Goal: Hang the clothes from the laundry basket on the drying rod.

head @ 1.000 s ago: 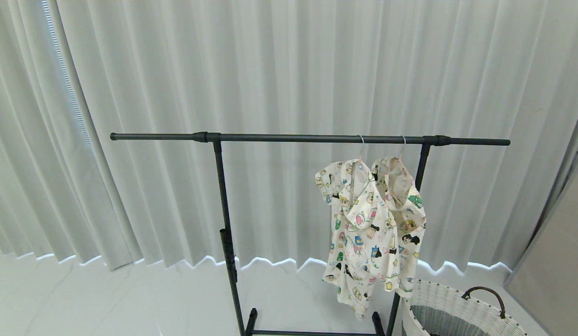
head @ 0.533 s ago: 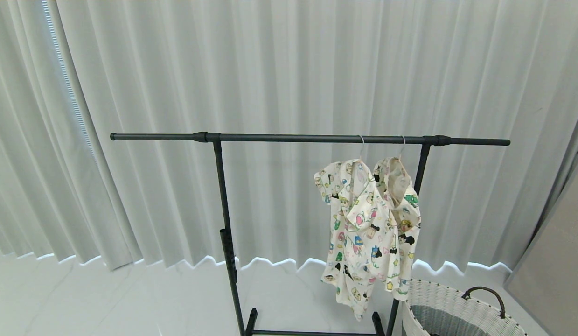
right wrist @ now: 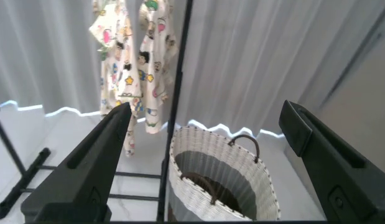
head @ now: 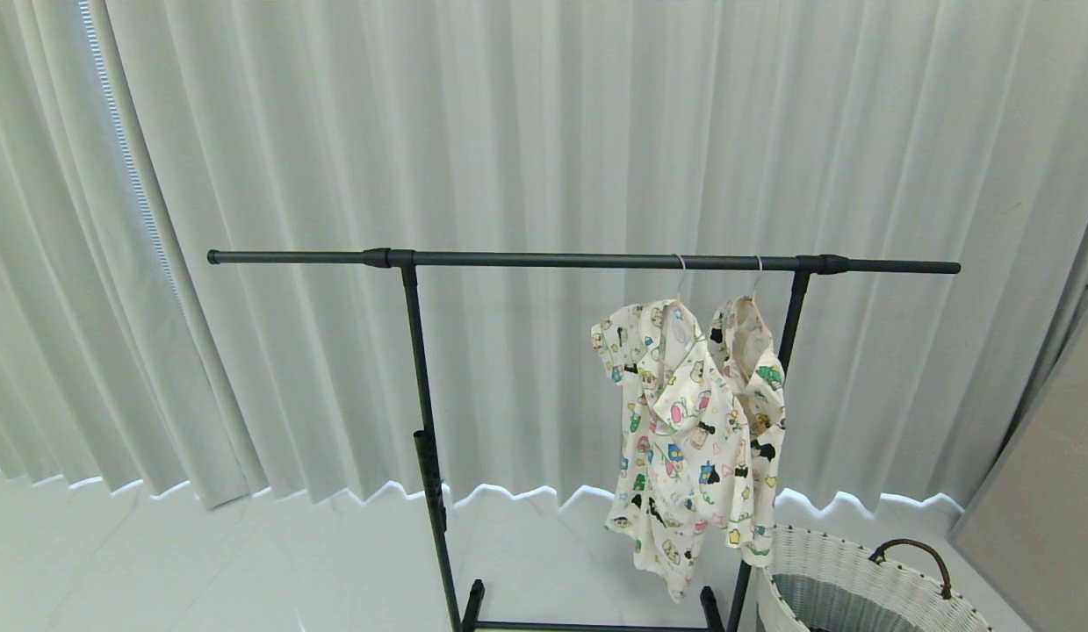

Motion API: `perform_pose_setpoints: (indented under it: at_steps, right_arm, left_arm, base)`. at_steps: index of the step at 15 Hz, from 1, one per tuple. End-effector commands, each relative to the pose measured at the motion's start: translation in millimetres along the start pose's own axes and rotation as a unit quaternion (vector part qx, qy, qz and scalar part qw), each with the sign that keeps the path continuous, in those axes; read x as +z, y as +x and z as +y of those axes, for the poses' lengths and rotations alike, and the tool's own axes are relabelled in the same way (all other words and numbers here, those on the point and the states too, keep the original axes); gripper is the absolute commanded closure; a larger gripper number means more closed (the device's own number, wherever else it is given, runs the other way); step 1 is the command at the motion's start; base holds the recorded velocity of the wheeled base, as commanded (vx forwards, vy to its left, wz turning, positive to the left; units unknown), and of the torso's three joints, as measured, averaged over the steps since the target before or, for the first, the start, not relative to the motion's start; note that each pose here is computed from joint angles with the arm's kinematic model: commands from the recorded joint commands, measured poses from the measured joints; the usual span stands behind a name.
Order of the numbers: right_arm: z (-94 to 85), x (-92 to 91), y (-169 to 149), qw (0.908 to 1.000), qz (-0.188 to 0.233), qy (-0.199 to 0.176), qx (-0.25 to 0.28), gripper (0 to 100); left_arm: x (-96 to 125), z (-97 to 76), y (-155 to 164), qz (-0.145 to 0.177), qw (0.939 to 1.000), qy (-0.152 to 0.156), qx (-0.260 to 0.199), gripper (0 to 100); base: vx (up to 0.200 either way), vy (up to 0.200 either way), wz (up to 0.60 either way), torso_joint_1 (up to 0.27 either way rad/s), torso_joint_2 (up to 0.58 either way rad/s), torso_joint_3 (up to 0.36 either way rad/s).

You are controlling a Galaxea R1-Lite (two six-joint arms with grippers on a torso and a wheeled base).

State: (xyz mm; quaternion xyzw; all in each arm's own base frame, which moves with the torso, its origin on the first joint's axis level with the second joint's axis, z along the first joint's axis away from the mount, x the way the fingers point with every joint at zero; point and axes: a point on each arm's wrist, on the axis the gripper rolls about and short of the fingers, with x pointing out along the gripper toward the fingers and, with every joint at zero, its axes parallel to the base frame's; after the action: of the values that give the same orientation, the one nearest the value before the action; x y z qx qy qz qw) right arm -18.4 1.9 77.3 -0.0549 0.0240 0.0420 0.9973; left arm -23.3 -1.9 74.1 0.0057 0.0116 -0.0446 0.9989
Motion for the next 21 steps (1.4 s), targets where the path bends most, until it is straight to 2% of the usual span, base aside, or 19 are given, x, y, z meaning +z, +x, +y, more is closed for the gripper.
perform_pose_setpoints:
  at_steps: [1, 2, 4, 21]
  right_arm:
    - [0.0, -1.0, -2.3, 0.9999, -0.014, 0.006, 0.006, 0]
    - [0.4, -1.9, -4.4, 0.9995, -0.027, 0.015, -0.001, 0]
    - [-0.3, -1.9, -4.6, 0.9987, -0.025, 0.040, -0.017, 0]
    - [-0.4, -1.9, -4.6, 0.9984, -0.025, 0.048, -0.018, 0]
  left_arm:
    - [0.1, 0.0, 0.1, 0.000, 1.0000, 0.000, 0.000, 0]
    - [0.3, 0.0, 0.1, 0.000, 1.0000, 0.000, 0.000, 0]
    - [0.3, 0.0, 0.1, 0.000, 1.0000, 0.000, 0.000, 0]
    - [0.3, 0.0, 0.1, 0.000, 1.0000, 0.003, 0.001, 0]
  base:
    - [0.000, 0.000, 0.00, 0.000, 0.00, 0.000]
    - [0.000, 0.000, 0.00, 0.000, 0.00, 0.000]
    - [0.000, 0.000, 0.00, 0.000, 0.00, 0.000]
    - [0.000, 0.000, 0.00, 0.000, 0.00, 0.000]
